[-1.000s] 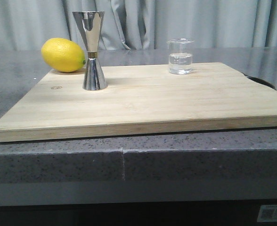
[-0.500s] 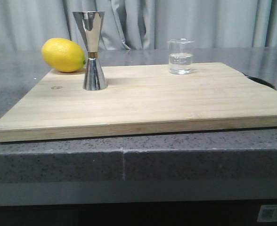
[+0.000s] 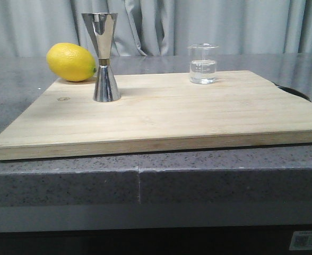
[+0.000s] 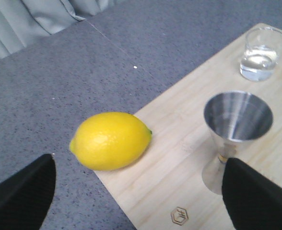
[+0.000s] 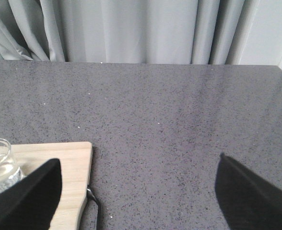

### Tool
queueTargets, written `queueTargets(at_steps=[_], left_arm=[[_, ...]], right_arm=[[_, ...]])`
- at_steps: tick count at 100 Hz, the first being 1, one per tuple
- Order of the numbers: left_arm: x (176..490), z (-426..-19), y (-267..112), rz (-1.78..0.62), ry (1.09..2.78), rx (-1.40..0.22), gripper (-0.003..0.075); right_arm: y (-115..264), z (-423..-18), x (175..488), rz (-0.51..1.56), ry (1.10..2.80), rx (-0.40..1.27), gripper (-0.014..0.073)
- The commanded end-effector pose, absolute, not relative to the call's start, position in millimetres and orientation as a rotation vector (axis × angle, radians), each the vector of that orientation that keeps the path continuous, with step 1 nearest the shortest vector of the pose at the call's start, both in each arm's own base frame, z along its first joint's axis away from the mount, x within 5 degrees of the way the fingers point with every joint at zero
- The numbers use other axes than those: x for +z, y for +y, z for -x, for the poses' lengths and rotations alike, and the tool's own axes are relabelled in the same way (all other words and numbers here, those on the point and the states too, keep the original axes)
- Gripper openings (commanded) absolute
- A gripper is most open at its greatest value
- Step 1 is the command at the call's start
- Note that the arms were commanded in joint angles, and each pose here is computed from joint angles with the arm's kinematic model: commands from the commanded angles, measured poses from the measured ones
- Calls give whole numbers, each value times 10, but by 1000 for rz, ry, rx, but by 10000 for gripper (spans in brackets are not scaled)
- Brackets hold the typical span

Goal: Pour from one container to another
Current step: 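Reach the left gripper down around the steel jigger's waist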

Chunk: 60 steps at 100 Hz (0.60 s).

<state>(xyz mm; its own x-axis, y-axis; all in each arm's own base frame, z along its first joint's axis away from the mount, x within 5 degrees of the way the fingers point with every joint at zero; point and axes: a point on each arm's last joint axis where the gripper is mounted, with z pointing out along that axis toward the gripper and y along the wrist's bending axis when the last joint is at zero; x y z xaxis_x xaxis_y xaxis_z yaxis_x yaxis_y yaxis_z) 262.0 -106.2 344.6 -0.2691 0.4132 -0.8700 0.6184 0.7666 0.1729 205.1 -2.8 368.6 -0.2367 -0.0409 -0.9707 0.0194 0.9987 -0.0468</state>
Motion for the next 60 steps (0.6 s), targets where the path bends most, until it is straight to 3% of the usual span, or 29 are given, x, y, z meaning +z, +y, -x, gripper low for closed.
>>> queueTargets(at_steps=[1,20,60], left_arm=[[3571,-2530,-1073,-783,1797,-248,637],[3382,-2382,-1064,-836,1761,-339,637],[3120,-2368,-951,-851,1572,-710,638]], right_arm=[[-34,-2042,3881,34,1707,-75,590],[-38,-2038,3855,34,1736,-82,590],[-40,-2038,3854,41,1737,-90,590]])
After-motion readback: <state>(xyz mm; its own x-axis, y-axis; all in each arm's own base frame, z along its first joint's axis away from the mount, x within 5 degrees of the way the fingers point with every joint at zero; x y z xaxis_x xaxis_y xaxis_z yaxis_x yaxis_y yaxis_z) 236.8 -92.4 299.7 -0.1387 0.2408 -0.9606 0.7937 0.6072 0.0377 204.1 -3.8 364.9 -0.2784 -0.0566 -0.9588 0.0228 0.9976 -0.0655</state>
